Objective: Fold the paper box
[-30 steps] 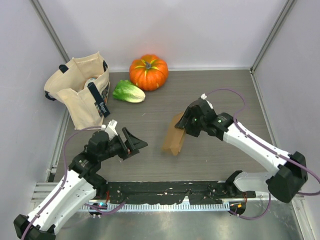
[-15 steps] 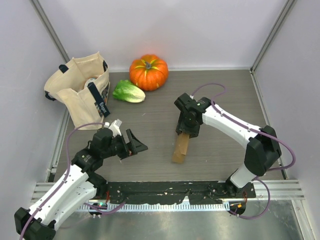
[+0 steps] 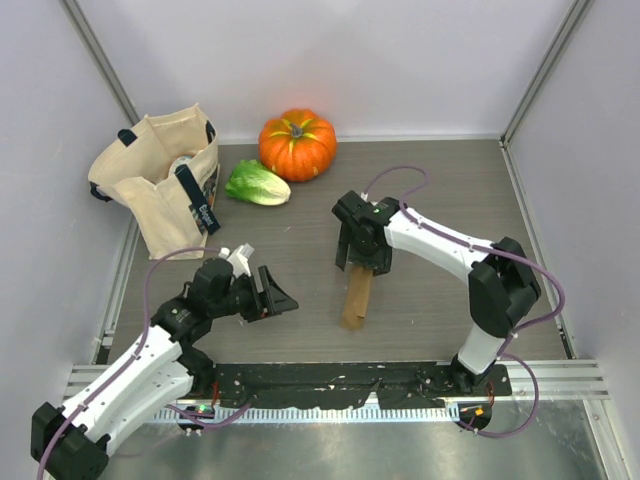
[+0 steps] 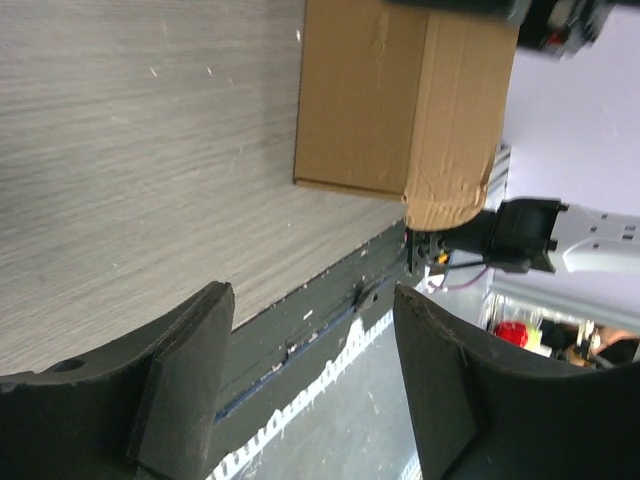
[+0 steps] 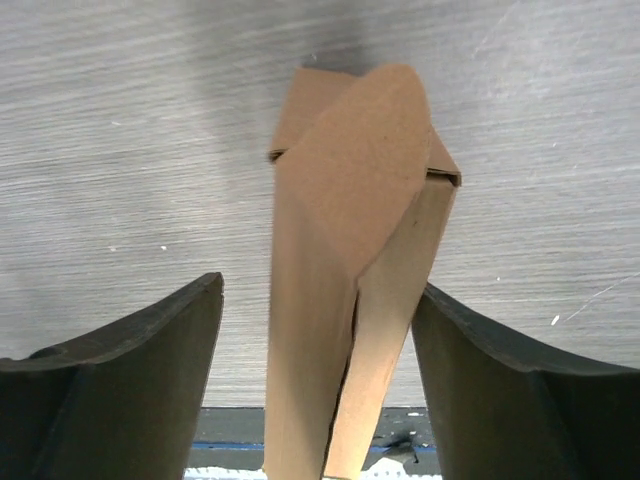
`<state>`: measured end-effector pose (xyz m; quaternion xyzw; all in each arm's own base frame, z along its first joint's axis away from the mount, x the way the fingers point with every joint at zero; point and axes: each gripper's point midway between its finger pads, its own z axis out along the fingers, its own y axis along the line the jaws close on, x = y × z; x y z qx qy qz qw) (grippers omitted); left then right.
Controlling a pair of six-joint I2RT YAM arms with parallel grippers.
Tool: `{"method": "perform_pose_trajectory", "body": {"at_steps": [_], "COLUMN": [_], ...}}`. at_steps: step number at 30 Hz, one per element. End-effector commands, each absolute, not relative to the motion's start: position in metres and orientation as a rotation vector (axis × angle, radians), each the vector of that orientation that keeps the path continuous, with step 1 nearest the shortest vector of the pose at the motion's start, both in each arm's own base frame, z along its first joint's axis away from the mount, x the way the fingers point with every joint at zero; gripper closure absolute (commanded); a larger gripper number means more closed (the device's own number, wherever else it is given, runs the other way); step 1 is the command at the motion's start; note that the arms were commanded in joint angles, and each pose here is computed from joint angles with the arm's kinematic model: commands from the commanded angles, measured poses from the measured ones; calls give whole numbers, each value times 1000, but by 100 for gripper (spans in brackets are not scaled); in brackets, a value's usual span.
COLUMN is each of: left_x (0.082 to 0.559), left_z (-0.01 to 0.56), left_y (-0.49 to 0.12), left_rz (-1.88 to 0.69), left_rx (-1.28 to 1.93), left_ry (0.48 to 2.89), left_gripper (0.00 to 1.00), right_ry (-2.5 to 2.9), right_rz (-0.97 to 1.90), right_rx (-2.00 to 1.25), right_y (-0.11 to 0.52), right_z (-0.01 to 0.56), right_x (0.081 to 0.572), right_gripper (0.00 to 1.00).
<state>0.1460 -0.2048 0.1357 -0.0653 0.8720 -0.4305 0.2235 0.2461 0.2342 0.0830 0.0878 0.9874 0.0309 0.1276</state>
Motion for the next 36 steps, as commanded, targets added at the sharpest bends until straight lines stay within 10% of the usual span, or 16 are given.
{"method": "perform_pose_trajectory", "body": {"at_steps": [1,7,14,18,36], "left_x": [139,120,97,100,159], "left_z": [141,116,99,87,39], "left_y": [-224,-256,-337,-370,-367], "left_rz": [-1262,-1291,-1533,-1623,-1540], "left_rx": [-56,-29,-28,-114,-494], "left_ry": [2372,2432,2534,2572,2583], "left_gripper": [35,55,78,83,85], "right_ry": [2566,2498,2510,2489,2484], "right_rz": [286,445,769,922,1181], "right_rx": [97,-12,141,133,211], "right_y": [241,173,160,177,198], "right_z": [176,222,157,116,52], "right_x": [281,327,376,392,323], "right_gripper": [13,14,42,67,75]}}
